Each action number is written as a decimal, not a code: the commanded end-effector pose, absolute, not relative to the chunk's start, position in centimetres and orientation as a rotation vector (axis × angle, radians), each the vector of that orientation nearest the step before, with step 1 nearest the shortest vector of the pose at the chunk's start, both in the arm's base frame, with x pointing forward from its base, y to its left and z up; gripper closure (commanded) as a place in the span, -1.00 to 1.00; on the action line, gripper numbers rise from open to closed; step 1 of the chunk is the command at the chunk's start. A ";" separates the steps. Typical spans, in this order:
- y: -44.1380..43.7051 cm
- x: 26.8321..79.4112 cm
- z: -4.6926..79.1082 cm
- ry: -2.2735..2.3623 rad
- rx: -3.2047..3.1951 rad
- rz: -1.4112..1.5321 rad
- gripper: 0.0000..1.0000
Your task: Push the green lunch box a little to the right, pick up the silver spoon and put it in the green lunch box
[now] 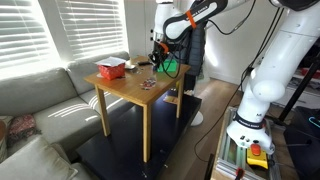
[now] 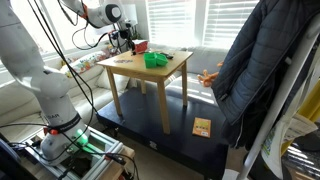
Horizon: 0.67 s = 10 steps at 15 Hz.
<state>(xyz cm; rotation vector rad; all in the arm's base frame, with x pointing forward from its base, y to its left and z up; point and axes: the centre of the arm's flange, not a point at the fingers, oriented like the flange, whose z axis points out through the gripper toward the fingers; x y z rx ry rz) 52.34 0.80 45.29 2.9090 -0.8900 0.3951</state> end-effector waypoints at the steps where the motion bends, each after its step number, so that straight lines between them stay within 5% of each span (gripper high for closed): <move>1: 1.0 49.8 49.0 -0.984 2.947 0.367 0.87; 10: -1.0 48.2 57.9 -1.584 3.028 0.144 0.88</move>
